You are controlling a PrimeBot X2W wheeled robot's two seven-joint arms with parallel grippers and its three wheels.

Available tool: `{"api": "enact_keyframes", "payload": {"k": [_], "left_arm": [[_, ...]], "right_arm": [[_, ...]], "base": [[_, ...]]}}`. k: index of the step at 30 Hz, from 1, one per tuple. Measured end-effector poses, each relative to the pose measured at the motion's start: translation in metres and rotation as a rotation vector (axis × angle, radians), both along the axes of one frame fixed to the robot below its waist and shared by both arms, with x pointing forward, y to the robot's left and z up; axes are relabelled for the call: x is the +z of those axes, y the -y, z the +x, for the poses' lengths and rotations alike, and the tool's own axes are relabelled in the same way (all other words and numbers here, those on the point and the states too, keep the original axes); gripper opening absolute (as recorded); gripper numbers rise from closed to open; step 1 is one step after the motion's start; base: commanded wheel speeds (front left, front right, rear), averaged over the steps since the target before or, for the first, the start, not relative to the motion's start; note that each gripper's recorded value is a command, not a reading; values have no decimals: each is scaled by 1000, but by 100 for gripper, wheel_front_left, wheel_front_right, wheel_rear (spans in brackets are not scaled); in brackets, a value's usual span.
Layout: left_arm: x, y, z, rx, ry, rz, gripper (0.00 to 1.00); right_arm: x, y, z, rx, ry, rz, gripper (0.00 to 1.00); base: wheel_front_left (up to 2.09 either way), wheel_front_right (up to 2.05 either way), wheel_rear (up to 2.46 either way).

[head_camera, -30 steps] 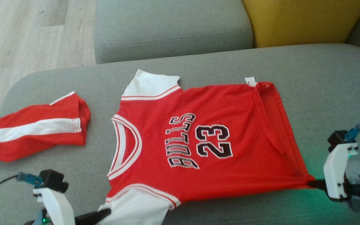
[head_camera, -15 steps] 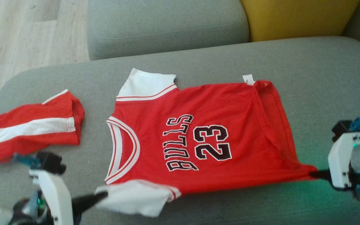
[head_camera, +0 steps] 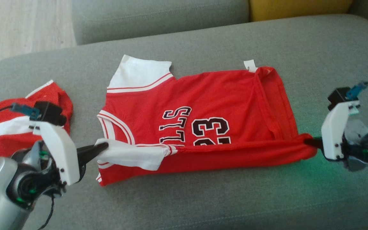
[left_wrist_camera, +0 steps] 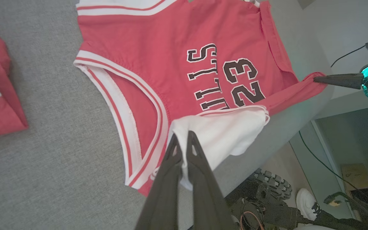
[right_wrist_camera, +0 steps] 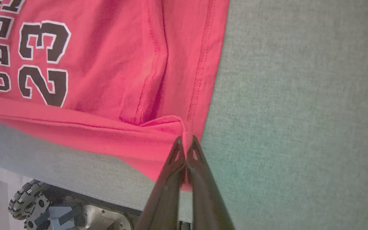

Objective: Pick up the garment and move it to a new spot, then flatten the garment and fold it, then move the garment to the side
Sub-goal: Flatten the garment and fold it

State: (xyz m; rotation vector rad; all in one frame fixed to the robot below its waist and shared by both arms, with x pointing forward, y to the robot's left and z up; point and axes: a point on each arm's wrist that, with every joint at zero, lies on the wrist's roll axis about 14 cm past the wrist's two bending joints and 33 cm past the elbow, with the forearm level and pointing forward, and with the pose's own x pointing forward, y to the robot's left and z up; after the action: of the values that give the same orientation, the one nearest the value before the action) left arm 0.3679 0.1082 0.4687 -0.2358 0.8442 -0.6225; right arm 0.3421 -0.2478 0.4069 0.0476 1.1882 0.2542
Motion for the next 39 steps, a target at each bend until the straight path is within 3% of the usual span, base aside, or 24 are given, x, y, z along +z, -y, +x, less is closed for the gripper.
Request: {"api": "enact_keyframes", "payload": {"k": [8, 19, 20, 21, 25, 30, 34, 39], "left_arm": [[-35, 6, 13, -31, -75, 72, 0], [-51, 5, 38, 7, -77, 91, 0], [-53, 5, 39, 15, -75, 91, 34], [-54, 5, 41, 25, -63, 90, 100], [-49, 5, 56, 86, -2, 78, 100], [-17, -5, 90, 261, 170, -2, 100], [20, -16, 111, 407, 355, -96, 100], [81, -20, 118, 558, 597, -287, 100]], "right_arm": [[-7, -13, 28, 16, 61, -16, 0], [-14, -18, 53, 20, 133, -23, 0], [-14, -18, 54, 16, 139, -23, 9], [-13, -16, 57, 14, 160, -29, 100], [-9, -10, 65, -6, 234, -39, 100], [12, -12, 84, -34, 408, -10, 100], [42, -9, 102, -66, 614, 4, 100], [89, -9, 116, -105, 894, 49, 100]], "base": [[0, 0, 0], [0, 0, 0], [0, 0, 0], [0, 0, 0], [0, 0, 0], [0, 0, 0], [0, 0, 0], [0, 0, 0]]}}
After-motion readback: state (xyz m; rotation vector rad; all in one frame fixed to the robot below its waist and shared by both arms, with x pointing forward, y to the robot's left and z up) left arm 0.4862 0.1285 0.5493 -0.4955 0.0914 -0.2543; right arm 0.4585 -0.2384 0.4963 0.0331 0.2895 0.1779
